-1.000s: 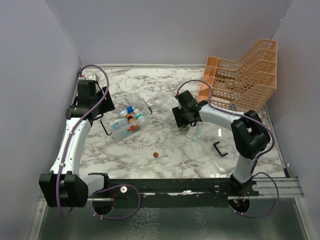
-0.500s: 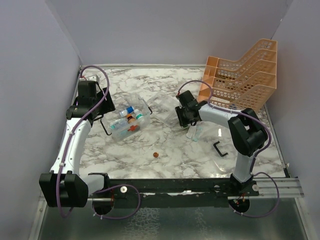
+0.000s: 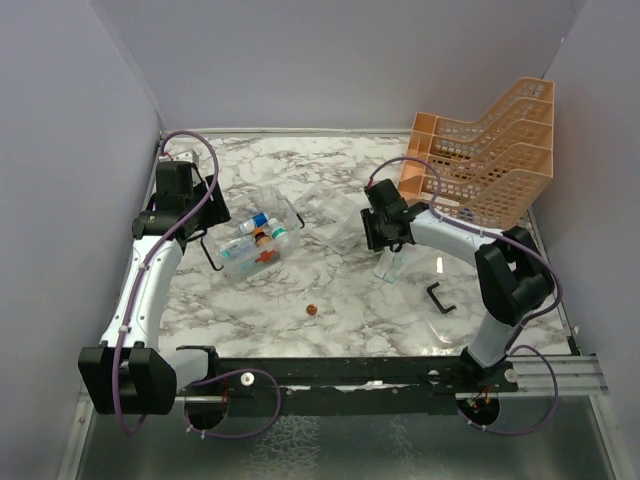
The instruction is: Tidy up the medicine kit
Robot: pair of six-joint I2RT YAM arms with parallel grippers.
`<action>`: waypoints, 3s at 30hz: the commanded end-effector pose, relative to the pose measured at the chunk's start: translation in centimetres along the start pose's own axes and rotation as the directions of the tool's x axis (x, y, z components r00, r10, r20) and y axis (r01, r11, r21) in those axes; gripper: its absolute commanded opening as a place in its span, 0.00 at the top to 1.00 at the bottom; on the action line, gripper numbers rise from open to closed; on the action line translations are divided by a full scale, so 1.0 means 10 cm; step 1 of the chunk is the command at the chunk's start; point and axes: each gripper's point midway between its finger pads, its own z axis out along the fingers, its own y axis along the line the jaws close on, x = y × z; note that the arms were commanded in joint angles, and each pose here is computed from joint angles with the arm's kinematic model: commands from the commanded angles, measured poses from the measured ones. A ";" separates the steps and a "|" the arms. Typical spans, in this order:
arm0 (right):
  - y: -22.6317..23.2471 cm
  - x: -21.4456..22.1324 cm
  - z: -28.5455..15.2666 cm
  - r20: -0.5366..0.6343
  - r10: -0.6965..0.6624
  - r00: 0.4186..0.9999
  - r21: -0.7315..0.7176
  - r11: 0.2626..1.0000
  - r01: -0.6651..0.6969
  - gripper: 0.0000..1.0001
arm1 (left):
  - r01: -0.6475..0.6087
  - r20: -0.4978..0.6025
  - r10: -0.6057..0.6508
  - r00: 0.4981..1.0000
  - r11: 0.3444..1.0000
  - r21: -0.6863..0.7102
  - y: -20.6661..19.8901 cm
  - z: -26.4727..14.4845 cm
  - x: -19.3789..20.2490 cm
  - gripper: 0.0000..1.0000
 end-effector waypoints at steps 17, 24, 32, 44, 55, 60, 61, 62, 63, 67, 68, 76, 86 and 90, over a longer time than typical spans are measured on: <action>0.47 -0.95 -0.42 0.188 0.025 0.982 -0.216 0.976 0.017 0.62 | 0.043 0.204 -0.053 0.977 0.998 0.054 -0.17 -0.60 -0.55 0.35; 0.76 -1.09 -0.25 0.211 -0.027 0.977 -0.299 0.950 0.091 0.61 | 0.095 0.367 -0.116 0.923 0.993 0.076 -0.24 -1.03 -1.01 0.36; 1.14 -1.09 0.06 0.213 -0.153 0.965 -0.412 0.881 0.231 0.60 | 0.129 0.437 -0.131 0.890 0.991 0.036 -0.13 -1.22 -1.09 0.35; 1.35 -0.99 0.34 0.208 -0.309 0.928 -0.427 0.825 0.371 0.58 | 0.118 0.425 -0.116 0.898 0.993 0.020 -0.11 -1.16 -1.09 0.36; 1.29 -0.94 0.48 0.209 -0.363 0.908 -0.374 0.828 0.417 0.57 | 0.110 0.409 -0.100 0.907 0.994 -0.001 -0.09 -1.07 -1.09 0.36; 1.28 -1.00 0.42 0.209 -0.332 0.920 -0.357 0.850 0.388 0.56 | 0.109 0.412 -0.099 0.906 0.994 -0.002 -0.08 -1.08 -1.07 0.36; 1.28 -1.03 0.39 0.211 -0.320 0.923 -0.352 0.856 0.378 0.57 | 0.109 0.411 -0.099 0.906 0.994 -0.001 -0.08 -1.09 -1.07 0.36; 1.27 -1.05 0.37 0.210 -0.308 0.928 -0.346 0.864 0.365 0.57 | 0.109 0.412 -0.100 0.906 0.994 0.001 -0.09 -1.10 -1.07 0.36; 1.25 -1.09 0.33 0.210 -0.292 0.933 -0.335 0.875 0.349 0.57 | 0.108 0.413 -0.099 0.905 0.994 0.003 -0.09 -1.10 -1.06 0.35; 1.14 -1.21 0.15 0.215 -0.210 0.954 -0.277 0.923 0.266 0.57 | 0.102 0.421 -0.093 0.902 0.995 0.002 -0.08 -1.14 -1.07 0.35; 1.09 -1.24 0.09 0.220 -0.190 0.957 -0.260 0.934 0.245 0.57 | 0.099 0.424 -0.089 0.901 0.995 0.000 -0.08 -1.15 -1.08 0.35; 0.59 -1.13 -0.40 0.231 -0.029 0.972 -0.077 0.996 0.048 0.47 | 0.052 0.454 -0.013 0.891 0.996 -0.074 0.02 -1.23 -1.11 0.03; 0.04 -0.48 -0.85 0.271 0.150 0.951 0.013 0.987 -0.159 0.35 | 0.018 0.429 -0.005 0.904 1.000 -0.026 -0.11 -1.21 -1.04 0.01; 0.09 -0.23 -0.92 0.233 0.227 0.946 -0.055 0.974 -0.220 0.36 | -0.053 0.399 0.002 0.917 0.992 0.116 -0.41 -1.18 -0.99 0.01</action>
